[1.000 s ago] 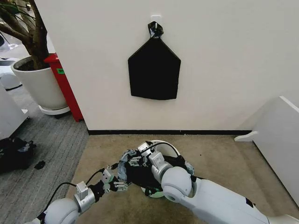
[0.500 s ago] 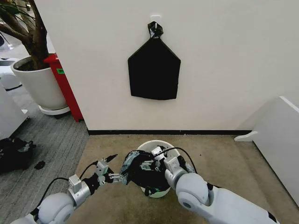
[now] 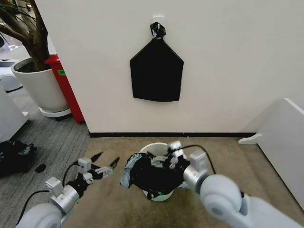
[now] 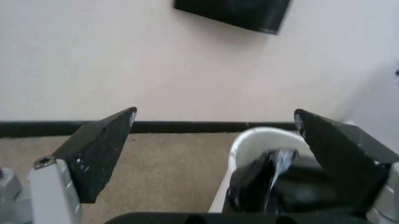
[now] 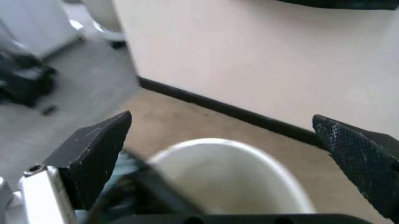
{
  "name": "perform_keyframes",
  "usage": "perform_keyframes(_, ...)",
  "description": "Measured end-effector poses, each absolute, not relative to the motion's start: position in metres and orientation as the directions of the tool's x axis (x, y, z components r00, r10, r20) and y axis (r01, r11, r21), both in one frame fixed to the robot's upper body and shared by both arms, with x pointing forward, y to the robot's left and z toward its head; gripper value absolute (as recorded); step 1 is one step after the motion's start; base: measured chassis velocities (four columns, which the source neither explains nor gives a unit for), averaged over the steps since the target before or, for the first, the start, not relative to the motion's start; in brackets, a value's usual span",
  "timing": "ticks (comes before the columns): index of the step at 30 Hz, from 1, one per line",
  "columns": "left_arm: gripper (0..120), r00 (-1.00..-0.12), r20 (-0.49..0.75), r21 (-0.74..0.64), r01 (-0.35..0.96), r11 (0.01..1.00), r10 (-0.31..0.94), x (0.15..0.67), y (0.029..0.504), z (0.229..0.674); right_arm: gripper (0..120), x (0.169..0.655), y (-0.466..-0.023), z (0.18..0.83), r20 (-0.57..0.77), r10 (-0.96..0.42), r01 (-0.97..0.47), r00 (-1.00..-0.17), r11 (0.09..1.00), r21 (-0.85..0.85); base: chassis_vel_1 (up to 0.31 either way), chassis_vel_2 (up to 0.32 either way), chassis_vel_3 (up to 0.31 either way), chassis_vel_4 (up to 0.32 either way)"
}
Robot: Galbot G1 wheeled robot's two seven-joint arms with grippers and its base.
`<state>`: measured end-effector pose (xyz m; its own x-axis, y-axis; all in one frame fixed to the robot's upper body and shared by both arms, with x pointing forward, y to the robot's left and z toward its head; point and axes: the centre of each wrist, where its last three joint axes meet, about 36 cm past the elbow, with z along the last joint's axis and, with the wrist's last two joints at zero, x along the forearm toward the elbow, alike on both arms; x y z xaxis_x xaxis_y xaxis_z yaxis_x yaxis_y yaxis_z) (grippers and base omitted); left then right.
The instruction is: Place the garbage bag over the trash bin.
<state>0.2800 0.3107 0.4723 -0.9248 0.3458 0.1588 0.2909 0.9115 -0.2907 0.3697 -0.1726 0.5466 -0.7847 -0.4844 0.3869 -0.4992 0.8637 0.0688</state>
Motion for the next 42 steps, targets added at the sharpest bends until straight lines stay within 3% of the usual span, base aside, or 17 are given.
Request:
perform_keyframes(8, 100, -0.957, 0.252, -0.283, 0.066, 0.957, 0.141, 0.251, 0.298, 0.518, 100, 0.452, -0.188, 0.565, 0.518, -0.448, -0.505, -0.729, 0.863, 0.035, 0.0, 0.0, 0.0, 0.0)
perform_keyframes(16, 100, -0.957, 0.288, -0.215, -0.042, 0.976, 0.022, 0.232, 0.309, 0.52, 100, 0.511, -0.184, 0.556, 0.654, -0.504, -0.621, -0.565, 0.781, 0.066, 0.0, 0.0, 0.0, 0.0)
perform_keyframes(20, 100, -0.958, 0.285, -0.216, -0.062, 0.974, 0.002, 0.228, 0.308, 0.518, 100, 0.535, -0.178, 0.539, 0.741, -0.478, -0.653, -0.472, 0.754, 0.071, 0.0, 0.0, 0.0, 0.0)
perform_keyframes(28, 100, -0.965, 0.261, -0.216, -0.052, 0.975, 0.006, 0.228, 0.305, 0.522, 100, 0.576, -0.152, 0.512, 0.824, -0.426, -0.703, -0.374, 0.709, 0.048, 0.0, 0.0, 0.0, 0.0)
perform_keyframes(42, 100, -0.972, 0.232, -0.213, -0.026, 0.977, 0.025, 0.228, 0.306, 0.528, 100, 0.62, -0.153, 0.476, 0.871, -0.405, -0.797, -0.277, 0.603, 0.027, 0.0, 0.0, 0.0, 0.0)
